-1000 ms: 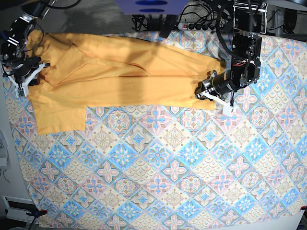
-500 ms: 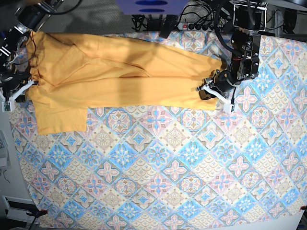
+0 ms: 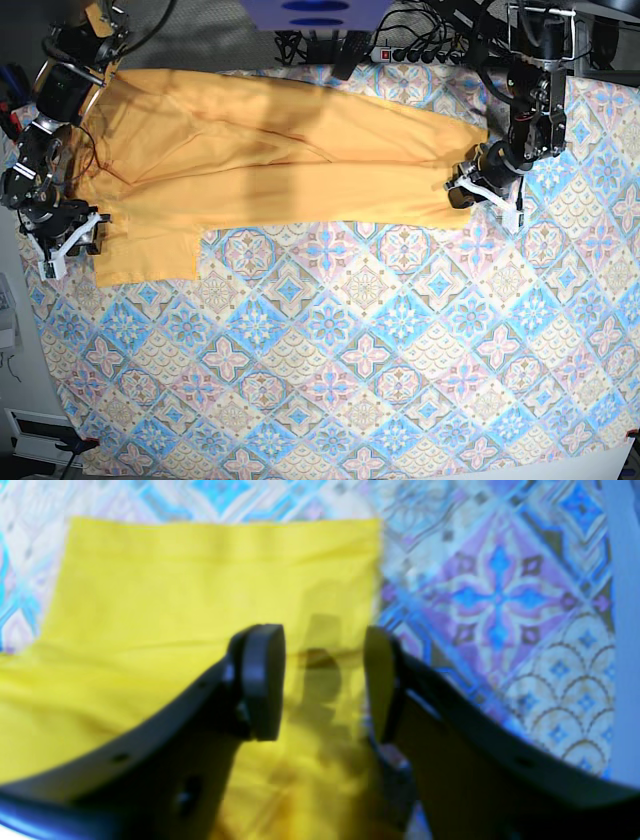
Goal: Fold the T-shirt properly
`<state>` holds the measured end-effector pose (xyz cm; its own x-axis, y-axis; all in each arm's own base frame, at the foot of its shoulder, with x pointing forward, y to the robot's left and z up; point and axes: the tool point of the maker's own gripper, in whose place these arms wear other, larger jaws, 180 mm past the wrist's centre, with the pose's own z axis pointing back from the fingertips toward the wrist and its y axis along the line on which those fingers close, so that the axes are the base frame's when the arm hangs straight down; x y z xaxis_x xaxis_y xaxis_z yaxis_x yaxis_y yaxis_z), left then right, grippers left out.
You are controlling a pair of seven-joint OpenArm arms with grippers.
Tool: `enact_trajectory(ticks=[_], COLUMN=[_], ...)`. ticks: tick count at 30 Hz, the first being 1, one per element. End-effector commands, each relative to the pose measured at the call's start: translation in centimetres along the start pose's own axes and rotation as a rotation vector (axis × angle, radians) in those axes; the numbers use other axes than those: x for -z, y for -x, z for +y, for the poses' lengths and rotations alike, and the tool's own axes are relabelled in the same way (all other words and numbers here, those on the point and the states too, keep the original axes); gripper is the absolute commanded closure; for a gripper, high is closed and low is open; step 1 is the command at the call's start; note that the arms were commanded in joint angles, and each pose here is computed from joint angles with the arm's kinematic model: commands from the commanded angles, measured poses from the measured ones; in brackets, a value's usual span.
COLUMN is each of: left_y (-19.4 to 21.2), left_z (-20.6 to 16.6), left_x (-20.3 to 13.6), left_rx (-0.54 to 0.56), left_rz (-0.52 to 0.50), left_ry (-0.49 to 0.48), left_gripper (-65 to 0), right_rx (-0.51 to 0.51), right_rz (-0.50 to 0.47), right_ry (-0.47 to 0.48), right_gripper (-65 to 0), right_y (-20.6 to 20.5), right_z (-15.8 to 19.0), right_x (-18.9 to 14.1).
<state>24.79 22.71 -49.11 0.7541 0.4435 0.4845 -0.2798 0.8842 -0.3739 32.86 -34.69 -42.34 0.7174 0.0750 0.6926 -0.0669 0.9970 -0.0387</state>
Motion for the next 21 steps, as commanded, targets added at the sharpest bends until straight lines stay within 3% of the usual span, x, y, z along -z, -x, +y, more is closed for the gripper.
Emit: enact_trajectory(ticks=[1,11,21], left_y=[2.6,3.1,3.4], left_z=[6.4,9.5,12.5], left_x=[-1.4,-3.3,-5.4], left_rx=[0.039,0.069,0.017], left_rz=[0.111,0.136,0.127], left_ry=[-0.246,-0.305,-0.369], left_gripper=[-1.7,-1.7,-1.7], right_rx=[-0.005,-0.076,-0.127], right_rz=[-0.068,-0.039,-0.005], right_ry=[0.009,-0.08,-0.143], right_gripper=[-28.1,-28.0,-28.1], right_y=[-2.8,-3.4,-3.9], right_z=[-0.7,2.0,4.5], right_x=[0.0,2.4,4.0])
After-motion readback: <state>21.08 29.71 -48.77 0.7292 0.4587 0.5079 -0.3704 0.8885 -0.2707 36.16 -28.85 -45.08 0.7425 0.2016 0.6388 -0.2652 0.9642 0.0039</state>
